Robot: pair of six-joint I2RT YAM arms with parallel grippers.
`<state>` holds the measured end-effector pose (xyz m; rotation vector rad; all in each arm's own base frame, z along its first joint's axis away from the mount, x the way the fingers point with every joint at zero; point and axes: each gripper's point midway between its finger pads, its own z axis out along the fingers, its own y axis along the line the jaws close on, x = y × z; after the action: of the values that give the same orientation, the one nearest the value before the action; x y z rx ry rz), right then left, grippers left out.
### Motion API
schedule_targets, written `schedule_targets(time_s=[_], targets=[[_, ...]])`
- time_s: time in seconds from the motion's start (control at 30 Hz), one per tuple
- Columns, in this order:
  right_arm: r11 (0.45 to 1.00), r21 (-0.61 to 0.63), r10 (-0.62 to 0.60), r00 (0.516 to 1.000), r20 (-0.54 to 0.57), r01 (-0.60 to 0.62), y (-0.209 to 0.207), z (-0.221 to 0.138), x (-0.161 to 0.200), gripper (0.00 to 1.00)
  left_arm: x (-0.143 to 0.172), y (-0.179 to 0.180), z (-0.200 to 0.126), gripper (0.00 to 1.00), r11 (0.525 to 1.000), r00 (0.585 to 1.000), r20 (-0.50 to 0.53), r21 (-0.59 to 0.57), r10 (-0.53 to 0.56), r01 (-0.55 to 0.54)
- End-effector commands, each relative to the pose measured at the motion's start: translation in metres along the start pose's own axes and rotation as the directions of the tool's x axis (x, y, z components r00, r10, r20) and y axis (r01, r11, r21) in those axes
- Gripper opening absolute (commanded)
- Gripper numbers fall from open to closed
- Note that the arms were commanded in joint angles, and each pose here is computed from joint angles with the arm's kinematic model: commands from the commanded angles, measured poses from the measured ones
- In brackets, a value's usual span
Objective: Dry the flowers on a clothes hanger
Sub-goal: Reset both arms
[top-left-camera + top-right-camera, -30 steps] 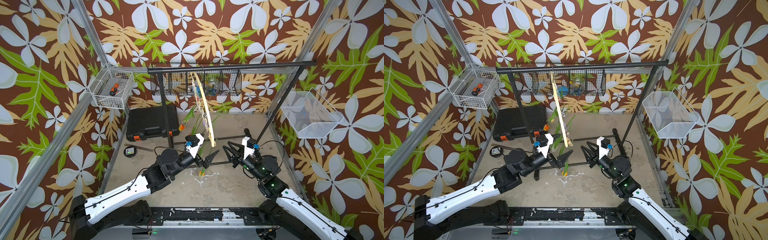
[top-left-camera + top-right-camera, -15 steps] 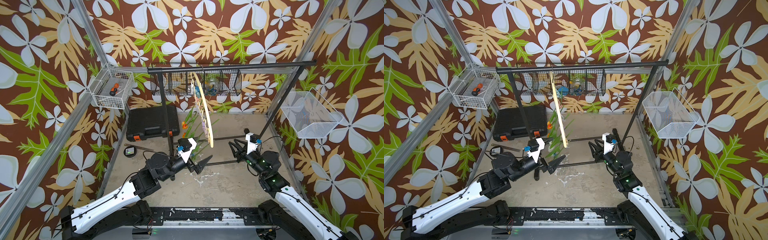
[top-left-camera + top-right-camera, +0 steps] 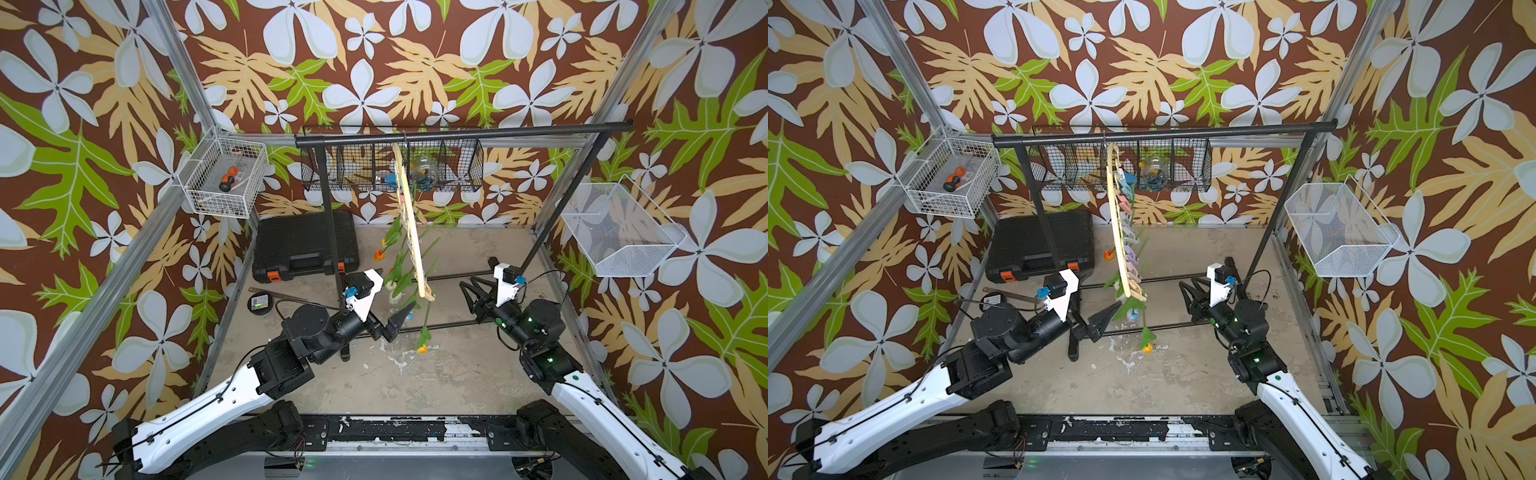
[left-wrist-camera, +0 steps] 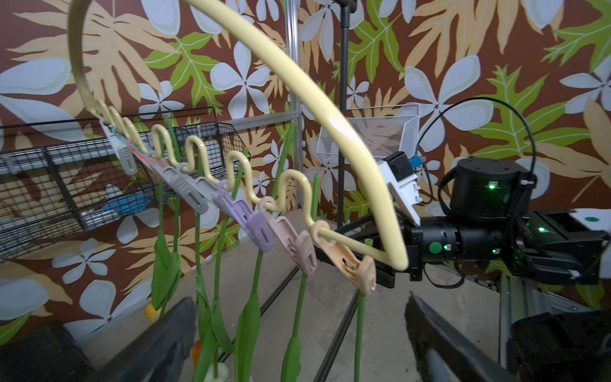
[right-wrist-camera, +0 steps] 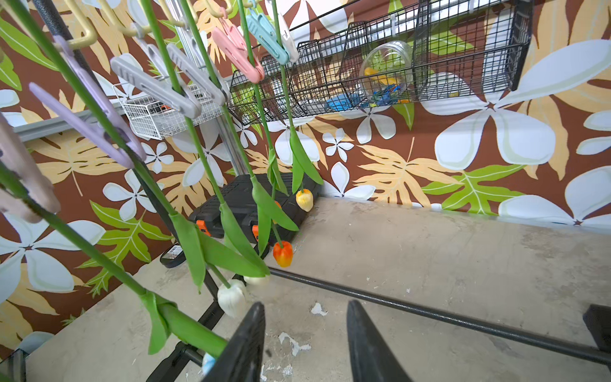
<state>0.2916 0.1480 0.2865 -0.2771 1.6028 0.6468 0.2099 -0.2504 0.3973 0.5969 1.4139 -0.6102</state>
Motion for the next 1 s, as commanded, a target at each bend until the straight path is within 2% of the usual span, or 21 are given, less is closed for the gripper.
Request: schedule_targets(time_s=[0.0,0.13,0.17,0.23,0.33,0.47,0.53,0.63,0.77,0.87,0.9,0.97], targets=[[0.998,0.066,-0.019,1.0,0.003,0.019,-0.012,-0.001,-0.005,0.42,0.002,0.044,-0.008,1.0,0.973,0.999,0.008,-0.227,-0.044,0.044],[0.981,0.192,-0.021,1.0,-0.017,0.024,-0.039,-0.006,-0.007,0.42,0.011,0.095,-0.034,1.0,0.882,0.994,0.082,-0.461,-0.069,0.099],[0.974,0.224,-0.02,1.0,-0.019,0.023,-0.046,-0.008,-0.008,0.42,0.014,0.104,-0.04,1.0,0.863,0.993,0.101,-0.494,-0.061,0.103],[0.959,0.281,-0.014,1.0,-0.019,0.019,-0.061,-0.013,-0.009,0.44,0.021,0.11,-0.047,1.0,0.855,0.992,0.123,-0.511,-0.025,0.085],[0.931,0.366,0.003,1.0,-0.01,0.001,-0.081,-0.021,-0.007,0.56,0.036,0.125,-0.061,1.0,0.805,0.988,0.152,-0.584,-0.019,0.106],[0.881,0.473,0.029,1.0,0.008,-0.029,-0.109,-0.033,-0.003,0.61,0.058,0.152,-0.083,1.0,0.687,0.985,0.172,-0.715,-0.012,0.134],[0.859,0.51,0.036,0.999,0.023,-0.042,-0.12,-0.038,-0.002,0.64,0.07,0.163,-0.094,1.0,0.635,0.981,0.194,-0.756,-0.02,0.163],[0.828,0.559,0.016,0.999,0.046,-0.039,-0.136,-0.048,0.002,0.74,0.091,0.176,-0.107,1.0,0.573,0.976,0.216,-0.799,-0.013,0.184],[0.767,0.641,0.001,0.998,0.058,-0.038,-0.165,-0.068,0.01,0.82,0.13,0.194,-0.119,1.0,0.468,0.989,0.147,-0.873,-0.007,0.133],[0.713,0.699,0.01,0.998,0.07,-0.056,-0.186,-0.083,0.02,0.86,0.151,0.204,-0.132,1.0,0.424,0.986,0.168,-0.893,-0.001,0.153],[0.709,0.703,0.009,0.997,0.075,-0.059,-0.189,-0.085,0.024,0.87,0.158,0.207,-0.135,1.0,0.417,0.985,0.172,-0.895,-0.007,0.159],[0.695,0.715,0.003,0.996,0.094,-0.07,-0.196,-0.091,0.032,0.9,0.177,0.22,-0.146,1.0,0.37,0.984,0.176,-0.913,-0.03,0.174]])
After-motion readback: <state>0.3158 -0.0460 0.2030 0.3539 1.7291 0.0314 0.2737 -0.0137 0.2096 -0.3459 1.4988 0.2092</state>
